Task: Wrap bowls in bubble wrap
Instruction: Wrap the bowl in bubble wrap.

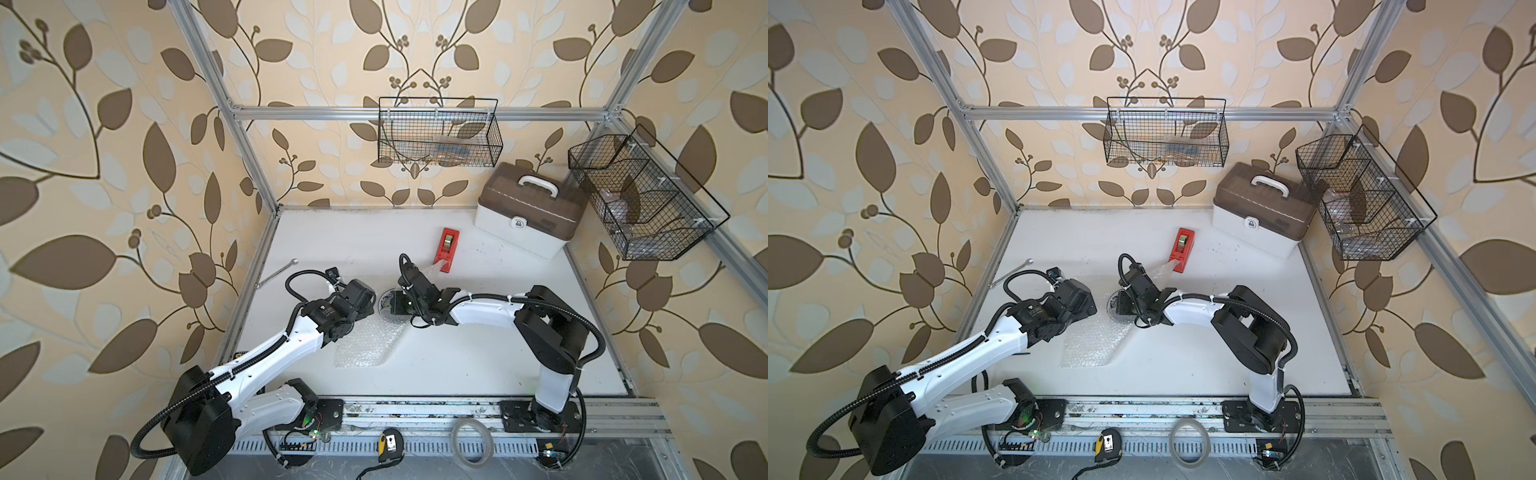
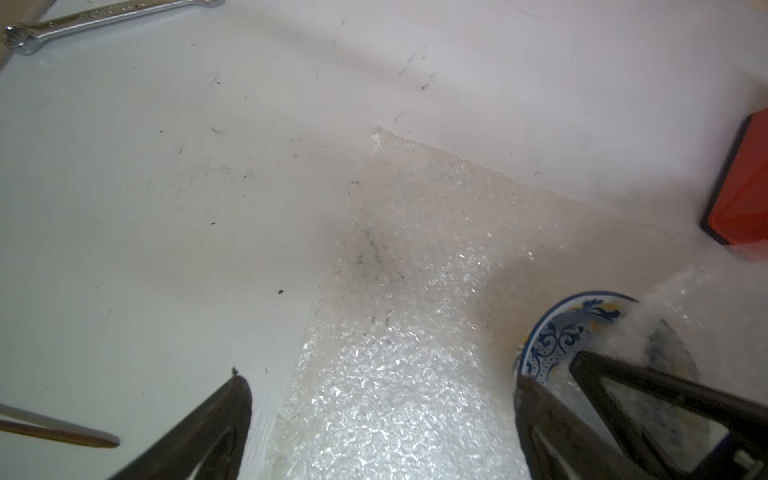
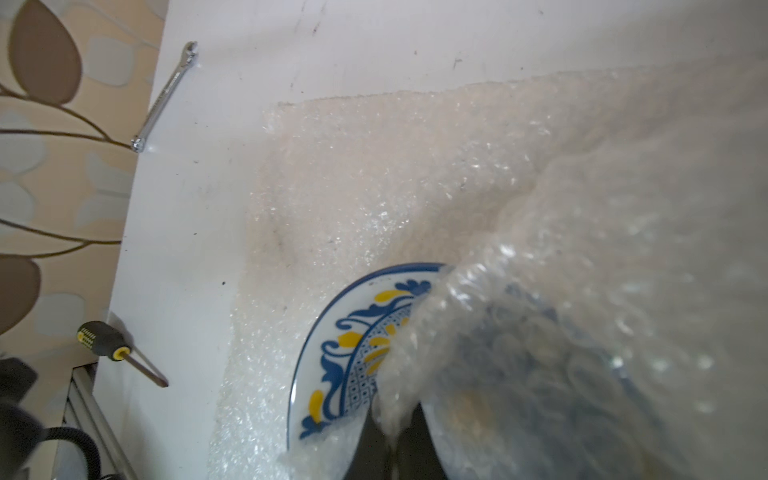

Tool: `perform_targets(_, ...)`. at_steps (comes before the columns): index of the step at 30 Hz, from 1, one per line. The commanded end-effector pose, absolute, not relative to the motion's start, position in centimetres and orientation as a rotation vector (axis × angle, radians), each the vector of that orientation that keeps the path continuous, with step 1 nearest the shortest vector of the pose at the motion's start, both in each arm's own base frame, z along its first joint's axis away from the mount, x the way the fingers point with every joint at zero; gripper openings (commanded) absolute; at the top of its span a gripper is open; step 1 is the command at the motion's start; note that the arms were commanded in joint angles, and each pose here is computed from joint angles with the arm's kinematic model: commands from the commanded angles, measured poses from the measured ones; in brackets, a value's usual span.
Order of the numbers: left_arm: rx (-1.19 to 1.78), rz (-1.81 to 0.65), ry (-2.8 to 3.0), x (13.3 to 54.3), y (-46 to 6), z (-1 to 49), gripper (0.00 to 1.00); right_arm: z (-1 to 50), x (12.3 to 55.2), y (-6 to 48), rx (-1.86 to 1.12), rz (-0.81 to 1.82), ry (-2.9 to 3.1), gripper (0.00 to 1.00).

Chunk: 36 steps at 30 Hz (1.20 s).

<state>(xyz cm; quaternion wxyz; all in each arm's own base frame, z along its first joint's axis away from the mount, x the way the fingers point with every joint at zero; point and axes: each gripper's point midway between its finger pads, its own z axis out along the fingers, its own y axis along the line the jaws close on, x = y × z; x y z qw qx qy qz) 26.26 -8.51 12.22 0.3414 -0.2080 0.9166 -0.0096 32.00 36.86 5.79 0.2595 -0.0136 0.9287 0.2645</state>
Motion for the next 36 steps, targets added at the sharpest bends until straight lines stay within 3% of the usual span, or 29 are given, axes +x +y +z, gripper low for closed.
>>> perform_targets(1,-0.573,0.079,2.38,26.3,-6.1,12.0,0.99,4.7,32.4,36.6,-0.038,0.622,2.541,0.03)
perform_targets(5,-0.615,0.146,2.403,27.4,-4.5,11.4,0.99,3.9,32.5,36.6,-0.046,0.582,2.562,0.09)
perform_targets(12,-0.654,0.174,2.485,30.3,-3.1,9.8,0.99,2.6,32.4,36.5,-0.043,0.535,2.61,0.32)
perform_targets(29,-0.624,0.103,2.628,37.7,-3.8,5.0,0.99,2.6,31.3,35.7,-0.038,0.537,2.644,0.35)
perform_targets(36,-0.603,0.026,2.677,39.1,-5.0,3.4,0.93,2.3,30.8,35.5,-0.029,0.566,2.651,0.36)
